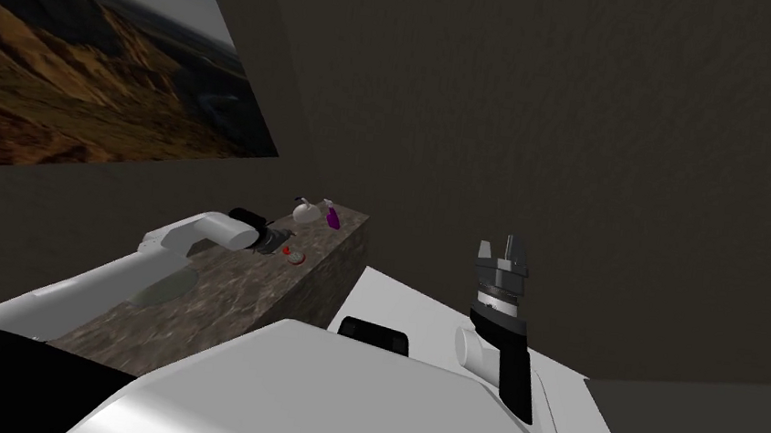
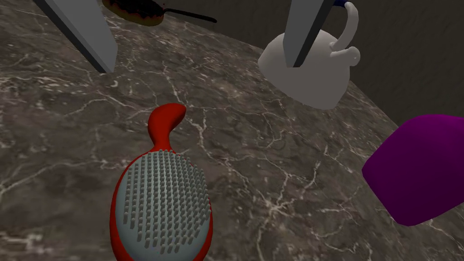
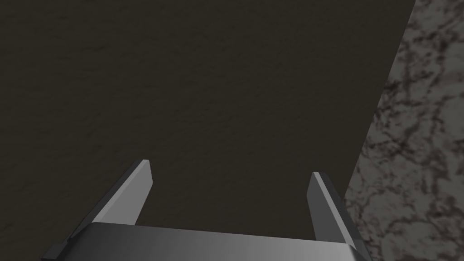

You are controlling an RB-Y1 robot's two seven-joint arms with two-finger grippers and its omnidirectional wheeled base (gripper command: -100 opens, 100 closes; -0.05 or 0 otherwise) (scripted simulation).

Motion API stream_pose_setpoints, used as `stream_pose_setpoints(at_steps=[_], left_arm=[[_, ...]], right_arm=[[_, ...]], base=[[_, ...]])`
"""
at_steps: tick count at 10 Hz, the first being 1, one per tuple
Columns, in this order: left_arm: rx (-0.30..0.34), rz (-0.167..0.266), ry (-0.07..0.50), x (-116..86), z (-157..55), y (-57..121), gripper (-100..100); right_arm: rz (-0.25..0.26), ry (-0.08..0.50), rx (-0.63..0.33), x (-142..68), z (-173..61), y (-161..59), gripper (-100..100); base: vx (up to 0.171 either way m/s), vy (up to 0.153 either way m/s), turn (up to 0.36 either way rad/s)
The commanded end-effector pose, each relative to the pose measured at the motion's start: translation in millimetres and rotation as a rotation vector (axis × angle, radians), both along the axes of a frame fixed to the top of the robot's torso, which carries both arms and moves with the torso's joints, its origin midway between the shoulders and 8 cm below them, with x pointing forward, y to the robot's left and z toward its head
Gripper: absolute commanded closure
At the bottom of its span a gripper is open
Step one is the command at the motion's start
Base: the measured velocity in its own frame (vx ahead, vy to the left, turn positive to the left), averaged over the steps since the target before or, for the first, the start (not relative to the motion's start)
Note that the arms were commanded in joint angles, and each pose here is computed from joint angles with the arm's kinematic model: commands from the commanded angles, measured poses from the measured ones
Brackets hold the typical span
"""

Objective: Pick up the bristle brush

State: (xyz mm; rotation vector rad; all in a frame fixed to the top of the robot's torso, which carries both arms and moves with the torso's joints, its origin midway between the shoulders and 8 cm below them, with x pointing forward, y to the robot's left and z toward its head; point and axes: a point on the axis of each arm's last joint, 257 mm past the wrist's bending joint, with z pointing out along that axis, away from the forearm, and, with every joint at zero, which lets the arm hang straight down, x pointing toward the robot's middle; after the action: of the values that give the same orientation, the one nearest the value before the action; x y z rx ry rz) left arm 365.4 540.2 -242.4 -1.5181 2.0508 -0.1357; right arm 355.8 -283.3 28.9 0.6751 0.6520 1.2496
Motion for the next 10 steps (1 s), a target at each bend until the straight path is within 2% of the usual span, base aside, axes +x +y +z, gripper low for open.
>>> stream_pose_setpoints(at_steps=[1,7,8,9,10], left_arm=[[-0.03,0.019,0.054,-10,-9,-0.4,-100],[-0.169,0.078,0.25,-50,-54,-19.2,-100],[-0.195,0.087,0.289,-62,-67,-25.3,-100],[-0.18,0.082,0.266,-55,-63,-20.2,-100],[-0.182,0.083,0.271,-56,-65,-20.7,0]], right_arm=[[0.0,0.0,0.0,0,0,0,0],[0.0,0.0,0.0,0,0,0,0],[0.0,0.0,0.0,0,0,0,0],[0.0,0.0,0.0,0,0,0,0],[0.0,0.0,0.0,0,0,0,0]], base=[[-0.019,0.039,-0.073],[0.002,0.064,-0.138],[0.042,0.033,-0.099],[0.022,0.013,-0.019],[0.0,0.0,0.0]])
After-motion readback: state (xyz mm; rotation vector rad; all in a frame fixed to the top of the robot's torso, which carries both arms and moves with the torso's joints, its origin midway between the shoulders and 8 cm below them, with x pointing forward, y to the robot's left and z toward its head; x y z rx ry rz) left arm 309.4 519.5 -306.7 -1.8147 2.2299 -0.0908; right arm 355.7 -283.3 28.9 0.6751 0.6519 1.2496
